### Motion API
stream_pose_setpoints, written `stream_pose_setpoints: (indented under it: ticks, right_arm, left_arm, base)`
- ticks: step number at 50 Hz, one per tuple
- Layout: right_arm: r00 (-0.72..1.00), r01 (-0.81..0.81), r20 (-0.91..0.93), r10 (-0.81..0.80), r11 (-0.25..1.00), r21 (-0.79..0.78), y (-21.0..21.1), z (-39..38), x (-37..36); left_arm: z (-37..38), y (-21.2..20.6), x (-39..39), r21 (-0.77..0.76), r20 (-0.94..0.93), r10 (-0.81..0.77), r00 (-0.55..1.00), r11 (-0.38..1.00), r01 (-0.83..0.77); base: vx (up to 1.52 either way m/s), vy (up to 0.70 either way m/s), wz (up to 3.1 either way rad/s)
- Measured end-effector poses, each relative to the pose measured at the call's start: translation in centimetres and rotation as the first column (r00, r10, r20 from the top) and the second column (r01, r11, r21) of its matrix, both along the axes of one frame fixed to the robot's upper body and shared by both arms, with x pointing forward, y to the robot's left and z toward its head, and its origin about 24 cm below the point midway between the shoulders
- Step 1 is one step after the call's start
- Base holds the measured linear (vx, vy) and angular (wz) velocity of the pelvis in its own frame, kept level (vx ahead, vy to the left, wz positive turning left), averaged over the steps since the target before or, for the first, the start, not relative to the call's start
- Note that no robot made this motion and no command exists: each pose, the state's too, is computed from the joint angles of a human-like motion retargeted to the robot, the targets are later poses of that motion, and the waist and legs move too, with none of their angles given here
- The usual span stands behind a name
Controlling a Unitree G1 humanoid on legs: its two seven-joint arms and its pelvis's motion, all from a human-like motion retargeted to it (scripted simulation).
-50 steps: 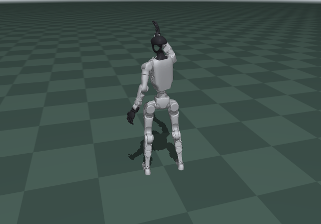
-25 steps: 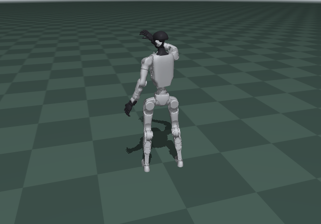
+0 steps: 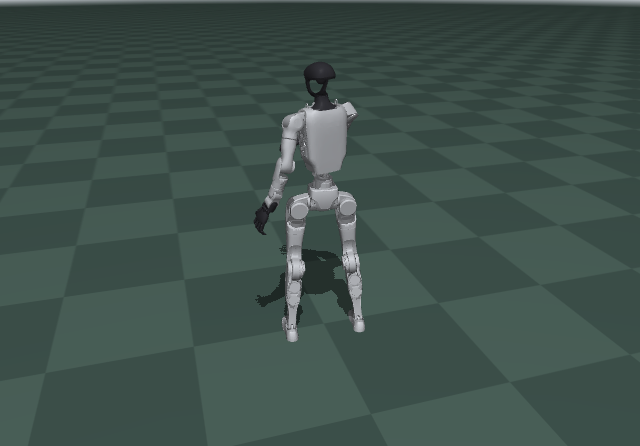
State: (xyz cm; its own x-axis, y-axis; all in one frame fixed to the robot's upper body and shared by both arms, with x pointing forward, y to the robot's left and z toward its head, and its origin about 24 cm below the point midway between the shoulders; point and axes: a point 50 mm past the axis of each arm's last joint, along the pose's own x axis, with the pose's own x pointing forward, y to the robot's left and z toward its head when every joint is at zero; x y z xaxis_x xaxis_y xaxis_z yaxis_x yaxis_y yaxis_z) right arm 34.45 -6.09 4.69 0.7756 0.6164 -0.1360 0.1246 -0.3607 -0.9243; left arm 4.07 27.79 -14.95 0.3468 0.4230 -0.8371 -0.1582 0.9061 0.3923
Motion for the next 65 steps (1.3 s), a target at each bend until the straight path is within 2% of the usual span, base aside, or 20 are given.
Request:
stream_pose_setpoints:
  ticks: [15,21,30,35,41,50,54,60,63,65]
  right_arm:
    - [0.987,0.121,-0.100,-0.122,0.993,-0.015,-0.5,-3.8,-1.0]
    - [0.980,0.141,-0.163,-0.115,0.977,0.160,-0.7,-0.9,-0.4]
    - [0.996,0.091,-0.017,-0.093,0.906,0.413,-3.8,7.5,0.8]
    - [0.982,0.007,0.141,-0.128,0.765,0.644,-6.1,13.3,0.2]
    - [0.923,-0.234,0.347,-0.166,0.473,0.850,-8.3,21.1,-2.2]
    - [0.812,-0.547,0.556,-0.178,0.100,0.831,-9.5,30.5,-5.5]
    - [0.771,-0.615,0.604,-0.202,0.013,0.788,-9.6,33.8,-6.1]
    - [0.732,-0.640,0.631,-0.257,0.057,0.766,-9.4,39.2,-5.7]
    - [0.756,-0.543,0.556,-0.345,0.145,0.827,-9.9,41.8,-3.4]
    - [0.756,-0.421,0.471,-0.454,0.213,0.882,-11.0,42.7,-1.5]
  left_arm:
    - [-0.1,-0.3,0.1,-0.008,-0.017,-0.040,0.999,0.999,0.040]
    - [-0.1,-0.4,0.0,-0.048,-0.010,-0.016,1.000,0.999,0.016]
    - [-0.1,-0.3,-1.1,-0.060,-0.039,0.007,0.999,0.998,-0.009]
    - [0.0,-0.1,-1.2,-0.053,-0.028,0.038,0.999,0.998,-0.040]
    - [0.1,0.0,-1.0,-0.041,-0.019,0.061,0.998,0.997,-0.062]
    - [0.3,0.1,0.2,-0.040,0.014,0.075,0.997,0.996,-0.074]
    - [0.4,0.2,1.0,-0.043,0.039,0.080,0.996,0.996,-0.079]
    - [0.5,0.2,1.6,-0.059,0.058,0.068,0.996,0.996,-0.064]
    - [0.5,0.3,1.9,-0.065,0.051,0.046,0.998,0.997,-0.043]
    - [0.5,0.4,2.0,-0.062,0.043,0.028,0.999,0.998,-0.026]
  base:
    - [0.00,0.00,0.00]
    - [0.00,0.00,0.00]
    - [0.00,0.00,0.00]
    - [0.00,0.00,0.00]
    - [0.00,0.00,0.00]
    - [0.00,0.00,0.00]
    - [0.00,0.00,0.00]
    - [0.00,0.00,0.00]
    - [0.00,0.00,0.00]
    - [0.00,0.00,0.00]
